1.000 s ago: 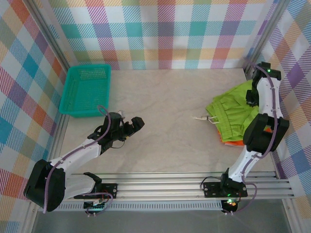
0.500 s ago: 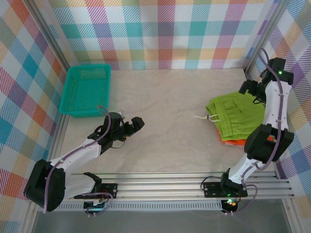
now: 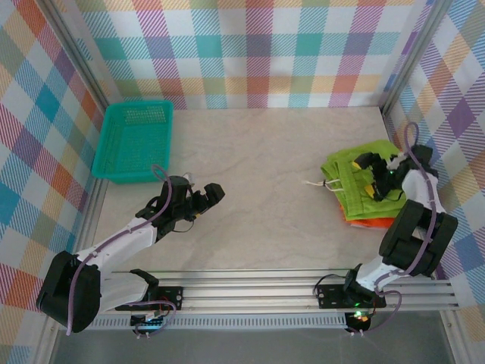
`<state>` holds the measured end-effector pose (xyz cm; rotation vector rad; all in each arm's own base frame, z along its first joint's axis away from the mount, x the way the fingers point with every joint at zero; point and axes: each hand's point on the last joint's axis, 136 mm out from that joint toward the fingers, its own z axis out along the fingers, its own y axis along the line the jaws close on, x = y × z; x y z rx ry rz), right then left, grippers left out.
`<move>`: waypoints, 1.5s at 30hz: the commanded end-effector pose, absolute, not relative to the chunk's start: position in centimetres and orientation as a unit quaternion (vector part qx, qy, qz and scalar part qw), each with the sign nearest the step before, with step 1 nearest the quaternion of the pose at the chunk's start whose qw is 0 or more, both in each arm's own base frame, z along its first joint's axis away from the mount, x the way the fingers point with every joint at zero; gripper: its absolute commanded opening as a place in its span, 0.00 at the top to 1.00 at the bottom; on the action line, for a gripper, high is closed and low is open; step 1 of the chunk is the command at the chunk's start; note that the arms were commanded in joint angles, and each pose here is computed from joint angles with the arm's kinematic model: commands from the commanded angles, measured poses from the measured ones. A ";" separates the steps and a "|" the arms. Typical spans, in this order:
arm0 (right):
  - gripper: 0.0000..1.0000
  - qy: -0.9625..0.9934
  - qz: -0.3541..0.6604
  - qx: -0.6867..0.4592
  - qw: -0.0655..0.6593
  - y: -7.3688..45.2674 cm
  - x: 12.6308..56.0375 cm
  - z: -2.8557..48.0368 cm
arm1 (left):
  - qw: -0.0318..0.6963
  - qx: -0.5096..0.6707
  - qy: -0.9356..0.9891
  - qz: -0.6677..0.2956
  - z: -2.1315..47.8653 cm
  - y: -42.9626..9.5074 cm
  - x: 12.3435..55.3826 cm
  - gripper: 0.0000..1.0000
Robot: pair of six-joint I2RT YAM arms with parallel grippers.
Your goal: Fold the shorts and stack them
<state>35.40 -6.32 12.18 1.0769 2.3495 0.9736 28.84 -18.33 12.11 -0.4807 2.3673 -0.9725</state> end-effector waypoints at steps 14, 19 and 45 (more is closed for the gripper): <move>0.01 0.771 0.409 0.362 0.326 -4.9 36.5 21.4 | 0.281 -0.181 0.874 -0.353 13.0 -17.5 28.9 0.00; 0.01 0.779 0.441 0.291 0.337 -0.2 39.3 25.3 | 0.281 -0.180 0.874 -0.354 13.2 -17.5 28.9 0.00; 0.00 0.800 0.456 0.311 0.233 3.3 45.6 11.7 | 0.298 -0.181 0.875 -0.335 13.7 -16.2 28.0 0.00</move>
